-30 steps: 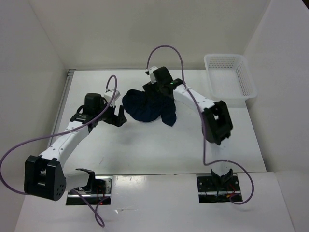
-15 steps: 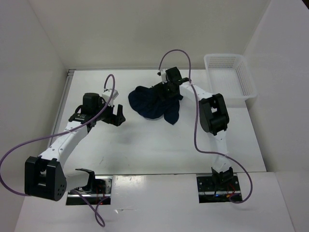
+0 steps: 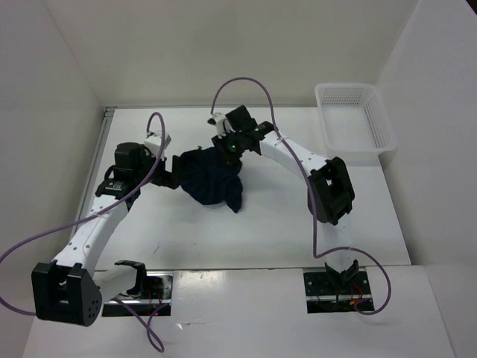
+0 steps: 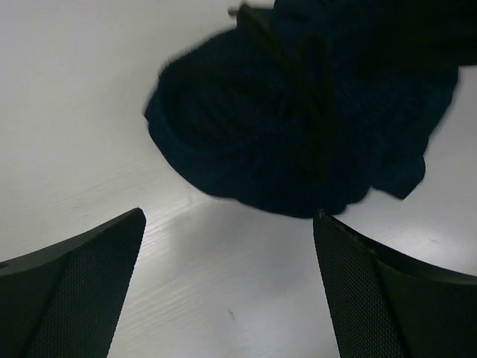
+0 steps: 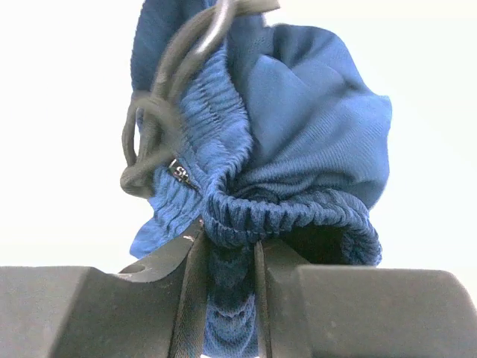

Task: Fold and stack the shorts
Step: Flatten the shorts out

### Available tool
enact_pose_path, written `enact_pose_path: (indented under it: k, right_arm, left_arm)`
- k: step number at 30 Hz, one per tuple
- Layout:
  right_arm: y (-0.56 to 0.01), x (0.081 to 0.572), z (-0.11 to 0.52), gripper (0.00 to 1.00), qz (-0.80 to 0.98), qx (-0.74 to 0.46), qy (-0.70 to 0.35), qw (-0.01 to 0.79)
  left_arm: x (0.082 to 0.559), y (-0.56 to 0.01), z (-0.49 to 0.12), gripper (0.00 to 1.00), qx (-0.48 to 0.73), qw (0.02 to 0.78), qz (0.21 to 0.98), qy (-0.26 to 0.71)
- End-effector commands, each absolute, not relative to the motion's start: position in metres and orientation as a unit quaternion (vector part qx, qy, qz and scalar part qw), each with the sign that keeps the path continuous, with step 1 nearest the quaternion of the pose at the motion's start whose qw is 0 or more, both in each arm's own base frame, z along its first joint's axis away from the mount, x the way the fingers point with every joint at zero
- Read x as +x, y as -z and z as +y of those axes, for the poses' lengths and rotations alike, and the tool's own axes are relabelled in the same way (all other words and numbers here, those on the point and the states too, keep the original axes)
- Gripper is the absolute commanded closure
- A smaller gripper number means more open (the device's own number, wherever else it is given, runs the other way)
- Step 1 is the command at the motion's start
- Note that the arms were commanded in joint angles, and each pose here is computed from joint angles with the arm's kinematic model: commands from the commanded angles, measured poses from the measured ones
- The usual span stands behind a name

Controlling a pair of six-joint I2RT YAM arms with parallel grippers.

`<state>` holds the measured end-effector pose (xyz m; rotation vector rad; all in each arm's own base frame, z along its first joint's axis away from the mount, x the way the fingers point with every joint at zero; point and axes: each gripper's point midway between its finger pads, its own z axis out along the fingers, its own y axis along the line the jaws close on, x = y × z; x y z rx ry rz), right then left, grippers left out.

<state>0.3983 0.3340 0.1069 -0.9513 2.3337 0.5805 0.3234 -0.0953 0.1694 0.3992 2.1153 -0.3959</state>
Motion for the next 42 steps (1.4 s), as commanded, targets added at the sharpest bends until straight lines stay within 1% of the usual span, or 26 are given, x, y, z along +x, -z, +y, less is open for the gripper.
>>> enact_pose_path:
  k: [1,4,5,8,9,10,11,12,13,14,16,19,20,21,22,23,25,26,28,30,31,34,37,39,40,42]
  right_arm:
    - [-0.273,0.356,0.391,1.0,0.789,-0.32,-0.399,0.341]
    - [-0.265,0.38,0.372,1.0,0.828,-0.248,-0.336,0.375]
    - [-0.253,0.395,0.358,1.0,0.849,-0.206,-0.291,0.39]
    - [-0.242,0.411,0.314,1.0,0.873,-0.127,-0.222,0.415]
    - [-0.238,0.414,0.301,0.96,0.879,-0.105,-0.205,0.418]
    - [-0.235,0.413,0.295,0.84,0.882,-0.092,-0.205,0.413]
    - [-0.222,0.399,0.291,0.64,0.892,-0.082,-0.211,0.39]
    - [-0.215,0.391,0.293,0.4,0.897,-0.082,-0.222,0.374]
    - [-0.209,0.385,0.291,0.02,0.901,-0.079,-0.232,0.359]
    - [-0.194,0.369,0.295,0.0,0.908,-0.088,-0.253,0.324]
    - [-0.197,0.364,0.298,0.0,0.902,-0.106,-0.266,0.323]
    - [-0.219,0.409,0.258,0.0,0.891,-0.075,-0.21,0.395]
    - [-0.218,0.436,0.218,0.0,0.894,-0.035,-0.183,0.408]
    - [-0.212,0.454,0.193,0.0,0.895,-0.026,-0.154,0.418]
    - [-0.207,0.467,0.171,0.0,0.896,-0.013,-0.132,0.425]
    - [-0.201,0.479,0.138,0.0,0.898,0.001,-0.108,0.426]
    - [-0.184,0.485,0.117,0.0,0.904,-0.035,-0.082,0.419]
    - [-0.173,0.483,0.113,0.0,0.908,-0.046,-0.079,0.408]
    - [-0.157,0.47,0.121,0.0,0.913,-0.089,-0.099,0.387]
    - [-0.144,0.453,0.132,0.0,0.917,-0.111,-0.135,0.36]
    - [-0.144,0.448,0.134,0.0,0.915,-0.119,-0.141,0.358]
    - [-0.132,0.434,0.136,0.0,0.919,-0.136,-0.15,0.339]
    - [-0.128,0.434,0.136,0.0,0.921,-0.131,-0.151,0.334]
    - [-0.125,0.436,0.137,0.0,0.921,-0.131,-0.151,0.334]
    - [-0.13,0.439,0.138,0.0,0.92,-0.126,-0.154,0.338]
    - [-0.131,0.442,0.138,0.0,0.919,-0.126,-0.154,0.34]
  left_arm:
    - [0.342,-0.202,-0.057,0.0,0.119,0.529,0.834,0.103]
    - [0.349,-0.225,-0.036,0.0,0.095,0.559,0.82,0.076]
    - [0.35,-0.229,-0.036,0.0,0.095,0.562,0.818,0.076]
    - [0.35,-0.239,-0.038,0.0,0.1,0.565,0.814,0.086]
    - [0.351,-0.241,-0.042,0.0,0.107,0.562,0.814,0.097]
    - [0.352,-0.236,-0.045,0.0,0.11,0.557,0.817,0.104]
    - [0.354,-0.234,-0.047,0.0,0.113,0.55,0.82,0.11]
    - [0.356,-0.237,-0.048,0.0,0.116,0.55,0.819,0.114]
    - [0.355,-0.232,-0.058,0.0,0.126,0.541,0.822,0.125]
    - [0.357,-0.233,-0.061,0.0,0.13,0.54,0.821,0.128]
    - [0.355,-0.221,-0.072,0.0,0.14,0.516,0.833,0.142]
    - [0.344,-0.213,-0.106,0.0,0.179,0.479,0.84,0.18]
    - [0.336,-0.215,-0.129,0.0,0.207,0.468,0.835,0.205]
    - [0.328,-0.203,-0.14,0.0,0.218,0.441,0.843,0.217]
    - [0.325,-0.201,-0.149,0.0,0.23,0.432,0.843,0.223]
    - [0.317,-0.191,-0.17,0.0,0.255,0.411,0.842,0.24]
    - [0.309,-0.181,-0.193,0.0,0.281,0.39,0.84,0.25]
    - [0.305,-0.167,-0.204,0.0,0.294,0.368,0.846,0.251]
    - [0.285,-0.159,-0.245,0.0,0.346,0.347,0.833,0.255]
    - [0.276,-0.149,-0.283,0.0,0.387,0.346,0.818,0.248]
    - [0.28,-0.139,-0.297,0.0,0.395,0.351,0.813,0.245]
    - [0.278,-0.118,-0.324,0.0,0.416,0.357,0.804,0.233]
    - [0.273,-0.084,-0.334,0.02,0.428,0.335,0.81,0.219]
    - [0.282,-0.072,-0.334,0.04,0.422,0.342,0.815,0.203]
    - [0.294,-0.067,-0.335,0.08,0.413,0.36,0.815,0.187]
    - [0.303,-0.063,-0.336,0.16,0.405,0.373,0.816,0.174]
